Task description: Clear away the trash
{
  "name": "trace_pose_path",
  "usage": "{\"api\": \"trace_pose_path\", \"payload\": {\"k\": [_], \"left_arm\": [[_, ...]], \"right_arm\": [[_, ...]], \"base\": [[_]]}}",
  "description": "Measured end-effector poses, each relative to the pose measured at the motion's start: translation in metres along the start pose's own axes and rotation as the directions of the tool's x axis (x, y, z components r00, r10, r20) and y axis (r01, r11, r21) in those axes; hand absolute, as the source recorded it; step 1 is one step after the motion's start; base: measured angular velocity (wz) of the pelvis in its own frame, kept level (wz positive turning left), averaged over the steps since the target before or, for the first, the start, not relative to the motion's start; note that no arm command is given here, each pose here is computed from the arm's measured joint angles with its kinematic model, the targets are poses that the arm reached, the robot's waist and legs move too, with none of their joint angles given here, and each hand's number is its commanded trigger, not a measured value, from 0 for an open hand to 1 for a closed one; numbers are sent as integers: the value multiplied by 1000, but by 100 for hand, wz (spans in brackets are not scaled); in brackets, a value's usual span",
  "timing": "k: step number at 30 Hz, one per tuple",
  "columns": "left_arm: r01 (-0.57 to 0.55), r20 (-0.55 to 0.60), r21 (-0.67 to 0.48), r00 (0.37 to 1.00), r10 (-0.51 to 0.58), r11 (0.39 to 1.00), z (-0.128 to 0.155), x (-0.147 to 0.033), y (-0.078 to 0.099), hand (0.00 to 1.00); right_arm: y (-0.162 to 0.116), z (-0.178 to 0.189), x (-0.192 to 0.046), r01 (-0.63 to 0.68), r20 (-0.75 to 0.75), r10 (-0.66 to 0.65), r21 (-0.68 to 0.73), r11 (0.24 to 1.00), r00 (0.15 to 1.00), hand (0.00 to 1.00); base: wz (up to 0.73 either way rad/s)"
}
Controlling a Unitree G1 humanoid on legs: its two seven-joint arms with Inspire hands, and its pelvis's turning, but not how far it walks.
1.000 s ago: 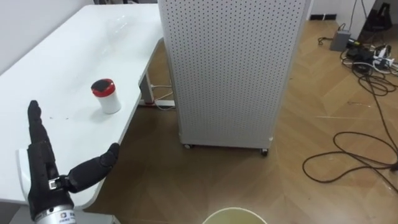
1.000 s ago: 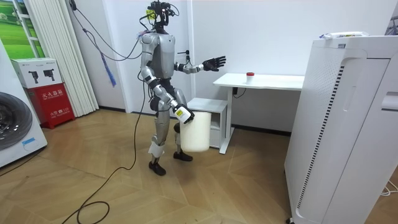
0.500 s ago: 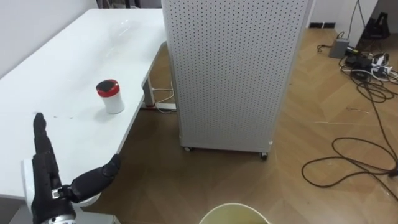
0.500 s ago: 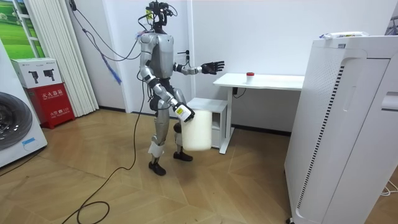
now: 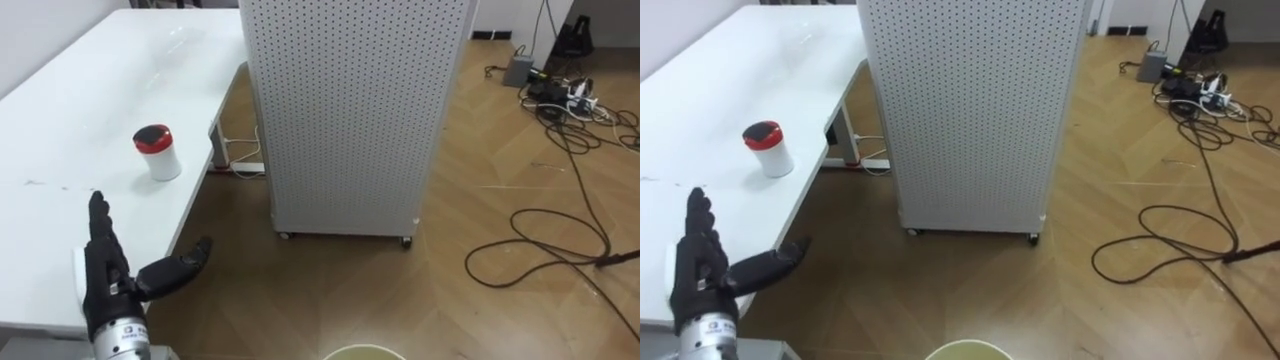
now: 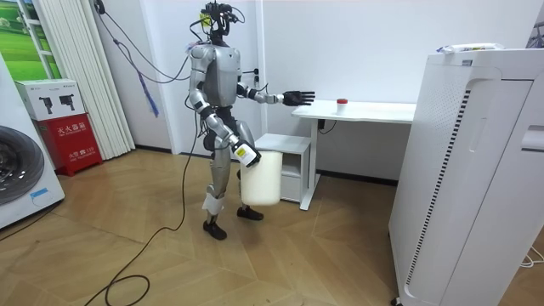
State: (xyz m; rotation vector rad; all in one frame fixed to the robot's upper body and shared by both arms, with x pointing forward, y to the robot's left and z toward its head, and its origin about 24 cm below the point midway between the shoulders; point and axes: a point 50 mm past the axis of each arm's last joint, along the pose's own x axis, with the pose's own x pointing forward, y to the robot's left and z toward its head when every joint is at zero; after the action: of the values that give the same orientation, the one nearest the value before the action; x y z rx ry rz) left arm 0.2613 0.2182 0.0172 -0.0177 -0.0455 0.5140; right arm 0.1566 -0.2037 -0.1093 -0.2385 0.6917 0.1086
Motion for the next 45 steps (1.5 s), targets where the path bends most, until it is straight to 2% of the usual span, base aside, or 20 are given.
{"api": "trace_pose_path", "payload": {"k": [2, 10, 18, 23, 25, 31, 38, 41, 45], "left_arm": [[-7, -13, -11, 1000, 7, 1000, 0, 8, -4, 0], [-18, -32, 2, 999, 18, 1000, -1, 21, -8, 0], [-55, -73, -53, 996, 51, 997, 1, 34, -3, 0], [-57, -51, -44, 997, 55, 997, 13, 47, 1, 0], [-79, -40, -34, 996, 77, 996, 19, 55, 8, 0], [-115, -41, 16, 992, 115, 993, 22, 61, 20, 0], [-147, -36, 3, 988, 147, 989, 34, 76, 10, 0], [-176, -68, -38, 983, 173, 984, 37, 84, 9, 0], [-232, -103, -42, 969, 226, 972, 38, 94, 24, 0]], "right_arm": [[2, 0, 0, -7, -1, 7, -6, 1000, 1000, 100], [2, 0, 0, -10, -2, 10, -9, 1000, 1000, 100], [7, -5, 1, -28, -38, 27, -25, 999, 999, 100], [8, -10, -1, -37, -67, 31, -89, 995, 997, 100], [5, -13, -3, -27, -79, 20, -96, 995, 997, 100], [2, -16, -4, -20, -106, 9, -100, 995, 994, 100], [2, -14, -3, 9, -100, -15, -62, 998, 995, 100], [1, -14, -2, 18, -102, -25, -63, 998, 995, 100], [2, -14, -1, 23, -104, -29, -61, 998, 994, 100]], "base": [[0], [-3], [-5], [-6], [0], [0], [-1], [-8], [-13]]}}
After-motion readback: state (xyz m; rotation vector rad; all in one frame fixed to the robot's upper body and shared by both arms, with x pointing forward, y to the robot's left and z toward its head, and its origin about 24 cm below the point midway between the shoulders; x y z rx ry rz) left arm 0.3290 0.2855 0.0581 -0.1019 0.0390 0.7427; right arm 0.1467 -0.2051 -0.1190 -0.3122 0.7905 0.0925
